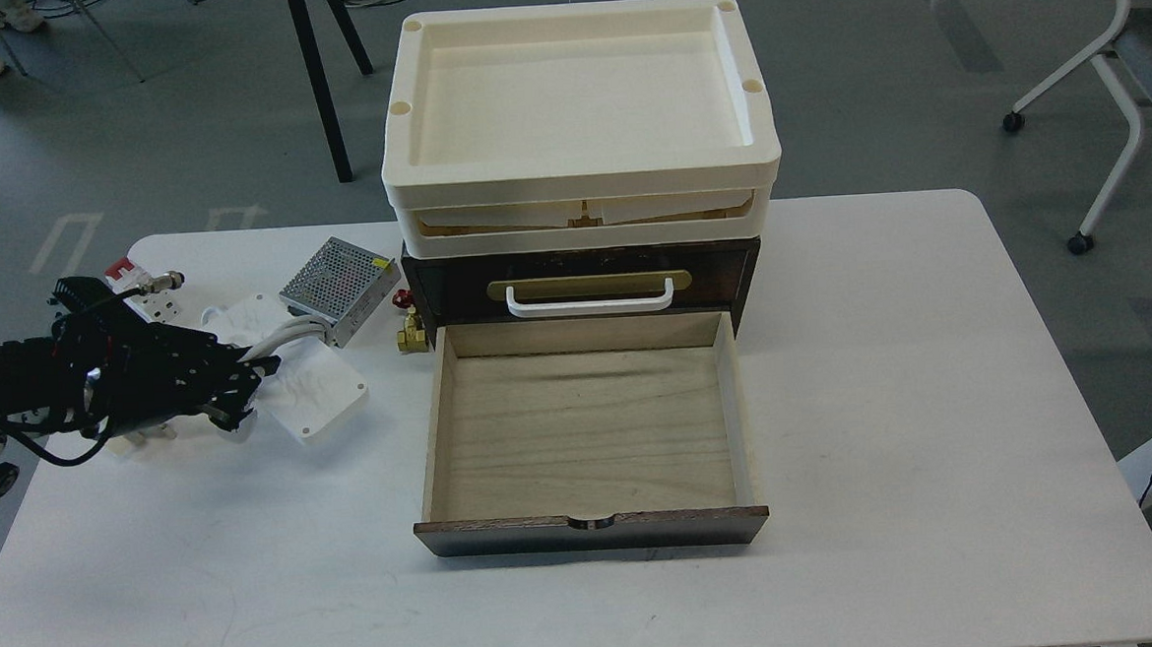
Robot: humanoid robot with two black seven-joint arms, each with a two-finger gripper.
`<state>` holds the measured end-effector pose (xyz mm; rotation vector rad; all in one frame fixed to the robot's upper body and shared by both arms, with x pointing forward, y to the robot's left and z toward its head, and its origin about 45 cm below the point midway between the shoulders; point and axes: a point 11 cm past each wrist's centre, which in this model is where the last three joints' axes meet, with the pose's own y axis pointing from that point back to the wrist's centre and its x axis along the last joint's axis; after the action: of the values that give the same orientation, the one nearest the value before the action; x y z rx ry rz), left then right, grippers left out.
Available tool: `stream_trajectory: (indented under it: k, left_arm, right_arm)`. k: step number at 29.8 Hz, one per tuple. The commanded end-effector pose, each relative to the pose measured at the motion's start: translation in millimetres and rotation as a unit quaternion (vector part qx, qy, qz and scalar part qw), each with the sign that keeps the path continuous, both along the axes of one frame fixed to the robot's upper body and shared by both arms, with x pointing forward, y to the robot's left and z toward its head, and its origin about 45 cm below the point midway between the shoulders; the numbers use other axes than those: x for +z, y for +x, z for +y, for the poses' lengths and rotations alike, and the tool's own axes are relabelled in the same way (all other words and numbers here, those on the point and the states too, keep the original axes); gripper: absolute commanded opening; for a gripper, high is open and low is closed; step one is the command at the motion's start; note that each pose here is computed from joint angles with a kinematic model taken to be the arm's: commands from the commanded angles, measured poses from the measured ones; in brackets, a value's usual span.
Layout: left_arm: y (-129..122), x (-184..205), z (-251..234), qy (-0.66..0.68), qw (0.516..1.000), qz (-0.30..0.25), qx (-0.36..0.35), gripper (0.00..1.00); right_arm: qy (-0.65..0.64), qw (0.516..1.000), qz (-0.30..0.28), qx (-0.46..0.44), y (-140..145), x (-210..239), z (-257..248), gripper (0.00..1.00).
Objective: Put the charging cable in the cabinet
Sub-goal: 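Carry the held charger with the left gripper over the open drawer, then lower the charger into the drawer and open the left gripper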
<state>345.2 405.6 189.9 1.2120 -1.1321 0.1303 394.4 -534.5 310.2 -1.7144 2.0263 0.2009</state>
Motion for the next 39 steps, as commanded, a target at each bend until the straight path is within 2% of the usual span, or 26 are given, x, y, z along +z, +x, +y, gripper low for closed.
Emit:
stream_trajectory:
  k: [1,5,8,15,20,29,31,33,34,35,36,37,39]
  left_arm:
    - [-29,54,-22,-0.079,0.997,0.021,-0.007,0.00]
    - [-59,83,-71,-0.155,0.985,0.046,-0.054,0.00]
    - [-64,78,-98,-0.203,0.974,0.074,-0.067,0.00]
    - [-52,50,-175,-0.310,0.935,0.141,-0.096,0.00]
    - [-21,17,-184,-0.308,0.934,0.172,-0.058,0.00]
    - [-10,-27,-178,-0.276,0.940,0.198,-0.019,0.01]
    - [-10,-28,-177,-0.275,0.940,0.200,-0.017,0.08]
    - [-10,-28,-179,-0.278,0.939,0.201,-0.017,0.24]
    - [-8,-25,-179,-0.284,0.938,0.199,-0.016,0.39]
    - [-7,-24,-180,-0.287,0.937,0.197,-0.015,0.64]
    - [-6,-22,-183,-0.294,0.935,0.197,-0.015,0.79]
    - [-6,-21,-186,-0.297,0.933,0.201,-0.017,0.80]
    - [-4,-16,-191,-0.308,0.930,0.199,-0.020,0.92]
  right_arm:
    - [0.000,1.000,0.001,0.000,0,-1,1,1.00]
    - [0.001,1.000,0.001,0.000,0,-1,1,1.00]
    - [0.002,1.000,0.002,-0.003,1,-4,0,1.00]
    - [-0.001,1.000,0.005,-0.013,-1,-6,-6,1.00]
    - [0.000,1.000,0.006,-0.015,-1,-7,-7,1.00]
    - [0.002,1.000,0.009,-0.022,-2,-12,-9,1.00]
    - [0.004,1.000,0.010,-0.023,-1,-14,-9,1.00]
    - [0.003,1.000,0.010,-0.023,-1,-14,-10,1.00]
    - [0.004,1.000,0.010,-0.023,-1,-15,-9,1.00]
    - [0.004,1.000,0.010,-0.023,-1,-15,-9,1.00]
    - [0.004,1.000,0.010,-0.023,-1,-15,-9,1.00]
    - [0.004,1.000,0.010,-0.023,-1,-15,-9,1.00]
    - [0.004,1.000,0.010,-0.023,-1,-15,-9,1.00]
